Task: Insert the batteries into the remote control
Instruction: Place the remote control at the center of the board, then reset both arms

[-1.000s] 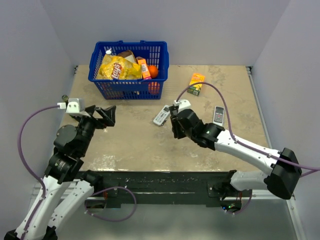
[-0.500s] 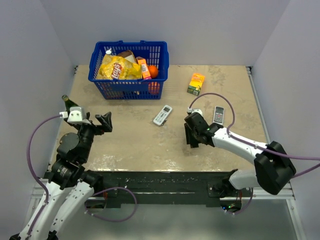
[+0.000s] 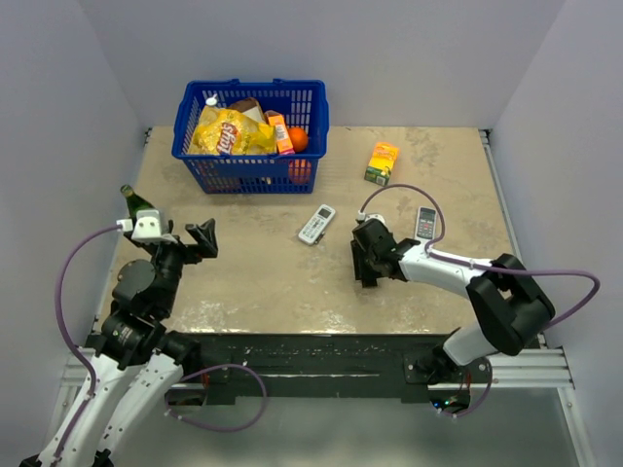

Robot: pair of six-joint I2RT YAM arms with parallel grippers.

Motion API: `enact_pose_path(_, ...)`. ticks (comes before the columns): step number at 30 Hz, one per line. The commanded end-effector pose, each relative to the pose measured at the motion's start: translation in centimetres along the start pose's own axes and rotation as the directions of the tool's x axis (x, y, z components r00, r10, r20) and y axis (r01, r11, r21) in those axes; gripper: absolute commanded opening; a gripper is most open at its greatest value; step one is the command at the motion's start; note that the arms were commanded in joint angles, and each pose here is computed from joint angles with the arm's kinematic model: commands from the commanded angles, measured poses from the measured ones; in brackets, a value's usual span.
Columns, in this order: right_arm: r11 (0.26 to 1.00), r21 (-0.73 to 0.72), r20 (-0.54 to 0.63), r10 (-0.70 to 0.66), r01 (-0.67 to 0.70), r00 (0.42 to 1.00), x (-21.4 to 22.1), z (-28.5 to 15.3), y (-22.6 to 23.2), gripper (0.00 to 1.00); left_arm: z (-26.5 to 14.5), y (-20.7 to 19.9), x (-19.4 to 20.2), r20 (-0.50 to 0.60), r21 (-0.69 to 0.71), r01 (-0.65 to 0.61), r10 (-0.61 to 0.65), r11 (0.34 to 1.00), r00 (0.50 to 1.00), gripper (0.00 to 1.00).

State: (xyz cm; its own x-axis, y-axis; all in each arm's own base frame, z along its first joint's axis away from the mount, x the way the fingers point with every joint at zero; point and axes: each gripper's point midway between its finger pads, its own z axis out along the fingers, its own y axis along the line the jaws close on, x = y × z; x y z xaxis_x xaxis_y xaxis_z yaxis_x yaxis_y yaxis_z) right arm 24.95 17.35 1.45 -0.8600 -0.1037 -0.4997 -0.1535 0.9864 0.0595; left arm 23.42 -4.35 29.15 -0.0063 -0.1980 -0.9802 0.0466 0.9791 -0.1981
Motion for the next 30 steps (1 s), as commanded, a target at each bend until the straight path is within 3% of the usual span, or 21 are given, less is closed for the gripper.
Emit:
enact_pose_path(1,1.000,-0.013,-0.098,0.014,-0.016,0.995,2.8,1.5,0.2,0.46,0.0,0.4,-0.3,0.025,-0.021,-0.009,0.009,1.000,1.000,1.00)
enact_pose_path(7,0.999,-0.019,-0.026,0.030,-0.031,0.999,0.7,-0.1,0.3,0.76,-0.2,0.9,-0.6,0.039,-0.042,-0.002,0.004,0.999,0.999,1.00)
enact_pose_path(13,0.999,-0.009,0.108,0.051,-0.050,0.993,-2.9,-3.3,-0.1,0.85,-0.6,1.5,-1.0,0.064,-0.071,0.014,-0.010,0.997,0.998,1.00)
enact_pose_path(17,0.995,0.005,0.304,0.094,-0.100,0.948,-7.1,-8.1,-1.5,0.87,-1.1,2.2,-1.5,0.089,-0.094,0.031,-0.022,0.995,0.996,1.00)
enact_pose_path(23,0.973,0.027,0.590,0.171,-0.231,0.789,-11.1,-17.9,-5.8,0.91,-2.6,3.8,-3.1,0.172,-0.157,0.091,-0.063,0.983,0.983,1.00)
enact_pose_path(27,0.943,0.008,0.736,0.219,-0.332,0.641,-12.0,-24.3,-9.3,0.98,-3.7,5.0,-4.1,0.228,-0.195,0.135,-0.089,0.972,0.970,1.00)
enact_pose_path(30,0.920,-0.029,0.816,0.247,-0.391,0.523,-11.6,-28.8,-11.8,0.98,-4.6,5.8,-4.7,0.271,-0.219,0.171,-0.109,0.961,0.956,1.00)
